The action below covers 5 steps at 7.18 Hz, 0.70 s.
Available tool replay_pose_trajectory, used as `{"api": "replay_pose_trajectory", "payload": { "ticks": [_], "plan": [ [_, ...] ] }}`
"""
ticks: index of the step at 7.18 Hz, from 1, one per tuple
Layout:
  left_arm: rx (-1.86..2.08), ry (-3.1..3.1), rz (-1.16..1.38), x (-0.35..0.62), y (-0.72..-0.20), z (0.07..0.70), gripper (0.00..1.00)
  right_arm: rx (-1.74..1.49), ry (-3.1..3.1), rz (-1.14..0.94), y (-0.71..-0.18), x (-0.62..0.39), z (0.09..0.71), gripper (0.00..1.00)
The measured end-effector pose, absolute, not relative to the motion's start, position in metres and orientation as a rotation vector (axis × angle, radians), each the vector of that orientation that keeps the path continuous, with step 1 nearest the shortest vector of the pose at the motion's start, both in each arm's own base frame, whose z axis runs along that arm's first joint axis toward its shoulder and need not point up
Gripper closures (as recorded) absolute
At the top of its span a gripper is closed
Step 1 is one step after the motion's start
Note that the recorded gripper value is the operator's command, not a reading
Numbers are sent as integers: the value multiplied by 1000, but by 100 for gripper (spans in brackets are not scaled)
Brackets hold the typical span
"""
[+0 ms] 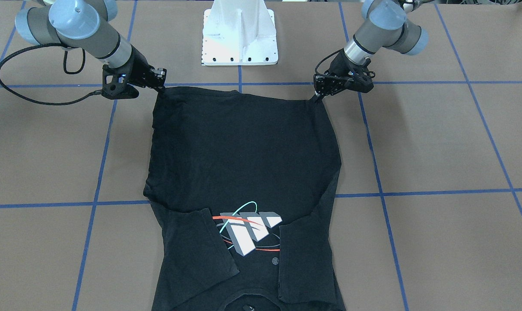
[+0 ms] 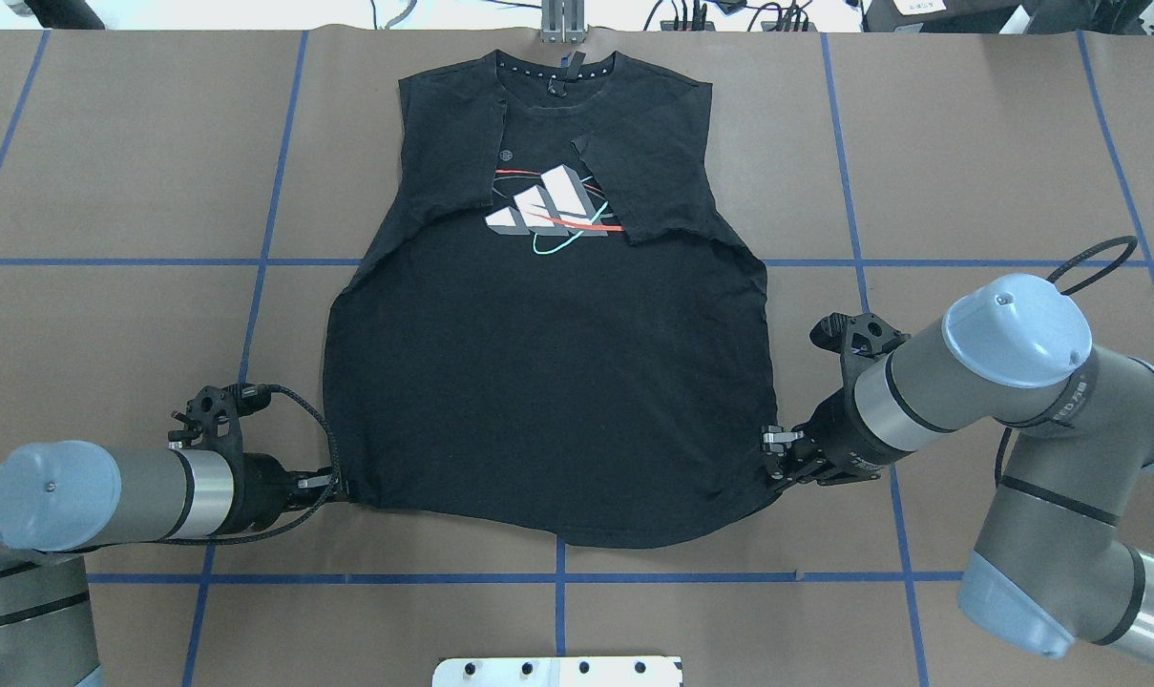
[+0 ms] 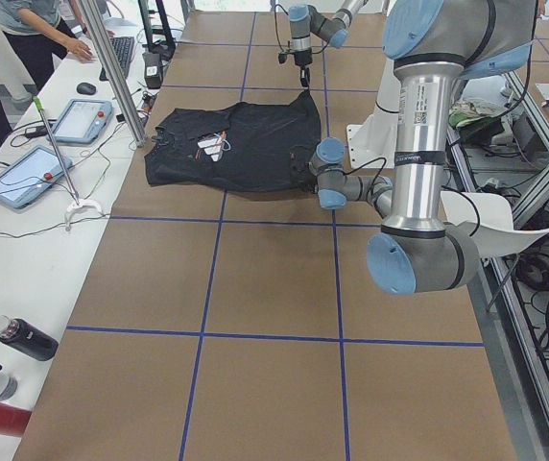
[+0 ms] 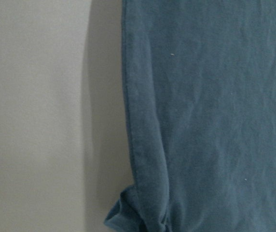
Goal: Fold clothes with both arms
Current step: 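Lift both hem corners with both grippers and pull them outward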
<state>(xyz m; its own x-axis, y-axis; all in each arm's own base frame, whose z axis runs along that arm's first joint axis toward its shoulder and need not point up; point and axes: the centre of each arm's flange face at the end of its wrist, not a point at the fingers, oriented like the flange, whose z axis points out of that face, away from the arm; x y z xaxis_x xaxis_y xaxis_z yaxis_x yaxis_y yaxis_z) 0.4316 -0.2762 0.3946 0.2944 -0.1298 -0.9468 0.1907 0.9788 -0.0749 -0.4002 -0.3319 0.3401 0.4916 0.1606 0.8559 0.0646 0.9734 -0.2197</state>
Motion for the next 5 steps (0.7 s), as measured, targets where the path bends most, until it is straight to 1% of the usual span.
{"api": "replay_pose_trajectory", "payload": {
  "ticks": [2,5],
  "plan": [
    [42,1282,-191,397,-261,380,100,-275,-1082,38,-330,-391,334,100],
    [-20,1347,-126,366,-243,347,100,-389,-1152,-41,-311,-354,312,100]
  ]
}}
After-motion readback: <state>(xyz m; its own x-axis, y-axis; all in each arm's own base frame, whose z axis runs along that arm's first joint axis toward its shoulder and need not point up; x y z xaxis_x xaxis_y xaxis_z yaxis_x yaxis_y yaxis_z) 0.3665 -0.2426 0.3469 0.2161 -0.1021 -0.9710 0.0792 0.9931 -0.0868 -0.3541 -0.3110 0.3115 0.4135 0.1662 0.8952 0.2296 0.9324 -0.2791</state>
